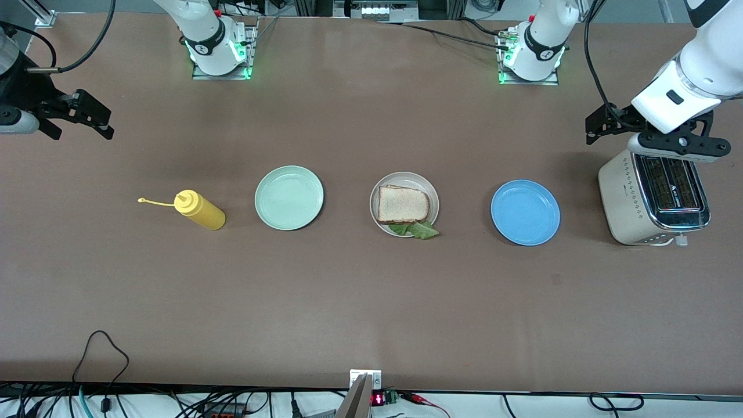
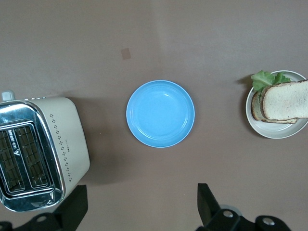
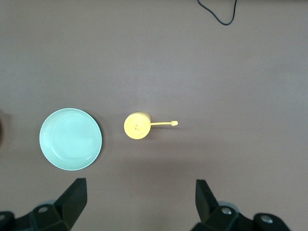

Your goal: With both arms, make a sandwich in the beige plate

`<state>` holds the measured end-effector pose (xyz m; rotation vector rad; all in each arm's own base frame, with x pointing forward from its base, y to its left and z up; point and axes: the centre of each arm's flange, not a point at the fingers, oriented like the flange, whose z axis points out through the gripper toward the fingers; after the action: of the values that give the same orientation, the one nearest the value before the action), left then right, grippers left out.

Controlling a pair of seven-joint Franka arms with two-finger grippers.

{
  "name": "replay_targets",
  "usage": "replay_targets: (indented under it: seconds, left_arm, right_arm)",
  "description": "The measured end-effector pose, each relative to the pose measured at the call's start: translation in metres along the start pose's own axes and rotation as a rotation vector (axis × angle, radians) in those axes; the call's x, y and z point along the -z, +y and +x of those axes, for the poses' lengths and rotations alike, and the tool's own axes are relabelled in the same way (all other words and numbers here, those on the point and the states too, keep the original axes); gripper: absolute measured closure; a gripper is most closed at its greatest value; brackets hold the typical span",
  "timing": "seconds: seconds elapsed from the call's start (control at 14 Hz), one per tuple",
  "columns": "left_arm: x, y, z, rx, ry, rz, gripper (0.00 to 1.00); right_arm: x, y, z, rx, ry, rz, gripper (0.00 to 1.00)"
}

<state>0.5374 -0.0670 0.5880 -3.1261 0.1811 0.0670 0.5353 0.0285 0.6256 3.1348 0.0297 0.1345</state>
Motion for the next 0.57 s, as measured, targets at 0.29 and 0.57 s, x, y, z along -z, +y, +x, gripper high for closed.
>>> replay_targets:
  seconds: [0.29, 0.57]
  left_arm:
    - [0.002, -0.003, -0.001, 0.008, 0.004, 0.000, 0.00]
    - [0.002, -0.020, -0.002, 0.039, 0.002, -0.002, 0.00]
  right_arm:
    - [0.000, 0.000, 0.000, 0.000, 0.000, 0.000, 0.00]
    - [0.000, 0.000, 0.000, 0.000, 0.000, 0.000, 0.00]
